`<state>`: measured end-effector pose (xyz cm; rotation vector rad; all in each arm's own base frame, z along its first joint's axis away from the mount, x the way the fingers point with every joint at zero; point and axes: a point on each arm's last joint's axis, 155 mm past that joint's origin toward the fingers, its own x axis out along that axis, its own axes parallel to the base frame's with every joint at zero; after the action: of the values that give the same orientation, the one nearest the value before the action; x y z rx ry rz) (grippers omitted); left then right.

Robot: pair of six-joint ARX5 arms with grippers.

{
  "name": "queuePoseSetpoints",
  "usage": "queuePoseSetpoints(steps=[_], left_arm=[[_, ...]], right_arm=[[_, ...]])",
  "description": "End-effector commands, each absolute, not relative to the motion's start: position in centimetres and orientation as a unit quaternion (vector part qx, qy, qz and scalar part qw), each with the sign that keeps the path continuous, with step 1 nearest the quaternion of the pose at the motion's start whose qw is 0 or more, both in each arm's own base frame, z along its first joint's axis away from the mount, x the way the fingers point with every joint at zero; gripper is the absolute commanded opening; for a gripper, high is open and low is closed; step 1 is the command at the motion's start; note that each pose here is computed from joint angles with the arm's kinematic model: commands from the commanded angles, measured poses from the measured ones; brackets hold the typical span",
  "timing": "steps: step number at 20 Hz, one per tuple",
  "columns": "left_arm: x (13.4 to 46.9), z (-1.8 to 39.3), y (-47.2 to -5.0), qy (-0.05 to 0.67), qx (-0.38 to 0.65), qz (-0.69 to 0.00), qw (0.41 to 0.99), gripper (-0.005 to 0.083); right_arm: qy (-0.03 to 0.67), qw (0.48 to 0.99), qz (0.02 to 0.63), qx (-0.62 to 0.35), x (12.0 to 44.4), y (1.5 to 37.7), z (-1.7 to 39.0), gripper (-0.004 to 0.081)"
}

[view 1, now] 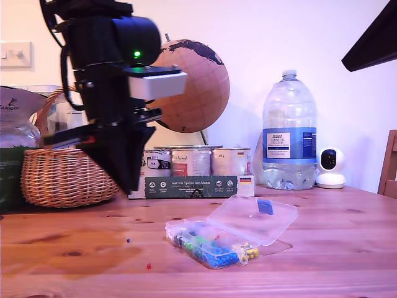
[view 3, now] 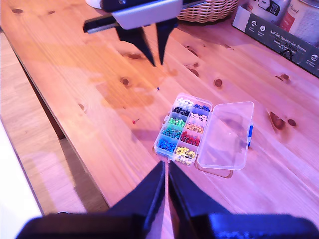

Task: Sort the loose pins on the table into their correct compartments

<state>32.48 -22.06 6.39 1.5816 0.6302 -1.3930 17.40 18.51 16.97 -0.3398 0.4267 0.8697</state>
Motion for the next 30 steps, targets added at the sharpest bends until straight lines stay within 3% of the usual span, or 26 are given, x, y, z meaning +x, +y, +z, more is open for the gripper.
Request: queuePoseSetpoints(steps=[1, 6, 30], left_arm=[[32.2, 5.9, -21.8, 0.256, 0.636, -0.575, 0.446, 0.0099], [32.0, 5.5, -22.3, 0.247, 0.621, -0.594, 0.448, 0.0150], [33.1, 0.8, -22.2, 0.272, 0.609, -0.603, 0.438, 0.0151]], right_arm=[[0.200, 0.872, 0.417, -0.160, 17.4, 18.7, 17.1, -0.0013], [0.198, 0.872, 0.417, -0.159, 17.5, 18.7, 17.2, -0.0013], [0.199, 0.872, 0.417, -0.160, 17.5, 18.7, 17.2, -0.0013]])
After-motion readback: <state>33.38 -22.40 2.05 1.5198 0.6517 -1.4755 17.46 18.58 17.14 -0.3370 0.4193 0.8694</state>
